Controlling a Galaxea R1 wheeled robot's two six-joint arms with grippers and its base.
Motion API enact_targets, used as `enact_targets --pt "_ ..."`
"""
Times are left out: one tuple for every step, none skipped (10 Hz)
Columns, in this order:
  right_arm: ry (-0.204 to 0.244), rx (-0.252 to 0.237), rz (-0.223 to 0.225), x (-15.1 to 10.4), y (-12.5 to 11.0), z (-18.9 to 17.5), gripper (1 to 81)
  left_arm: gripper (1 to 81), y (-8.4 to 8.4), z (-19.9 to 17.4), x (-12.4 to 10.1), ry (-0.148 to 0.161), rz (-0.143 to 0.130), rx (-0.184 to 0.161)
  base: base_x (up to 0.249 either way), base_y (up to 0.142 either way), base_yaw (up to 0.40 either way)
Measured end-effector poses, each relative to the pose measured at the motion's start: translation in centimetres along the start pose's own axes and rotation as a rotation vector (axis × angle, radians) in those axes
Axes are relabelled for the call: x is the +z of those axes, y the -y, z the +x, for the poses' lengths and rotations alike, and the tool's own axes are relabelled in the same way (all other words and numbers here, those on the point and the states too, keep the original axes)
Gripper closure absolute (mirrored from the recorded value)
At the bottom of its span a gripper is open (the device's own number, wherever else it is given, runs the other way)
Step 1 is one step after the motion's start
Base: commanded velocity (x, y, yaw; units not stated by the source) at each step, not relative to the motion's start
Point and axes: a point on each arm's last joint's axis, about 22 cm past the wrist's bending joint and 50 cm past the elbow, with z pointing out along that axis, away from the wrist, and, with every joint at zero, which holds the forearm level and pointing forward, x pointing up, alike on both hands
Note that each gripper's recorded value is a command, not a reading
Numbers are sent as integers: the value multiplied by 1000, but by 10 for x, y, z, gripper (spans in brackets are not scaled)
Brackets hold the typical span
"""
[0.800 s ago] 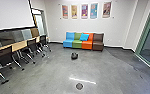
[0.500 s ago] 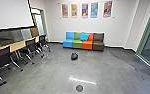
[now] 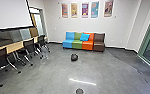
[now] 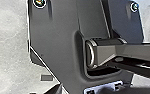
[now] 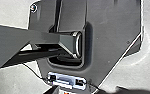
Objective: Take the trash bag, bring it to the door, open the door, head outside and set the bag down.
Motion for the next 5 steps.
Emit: enact_targets --pt "0 0 -1 0 -1 0 10 10 0 4 0 -6 0 1 201 0 0" --pt "0 0 -2 -1 -2 0 10 10 0 2 0 -3 0 1 201 0 0" --pt "1 0 -1 -1 -1 0 10 10 0 2 0 -3 0 1 201 0 0" --pt "0 0 0 0 0 0 10 10 0 2 0 -3 1 1 201 0 0" --pt "-1 -1 1 0 0 1 10 10 0 3 0 -5 1 1 201 0 0"
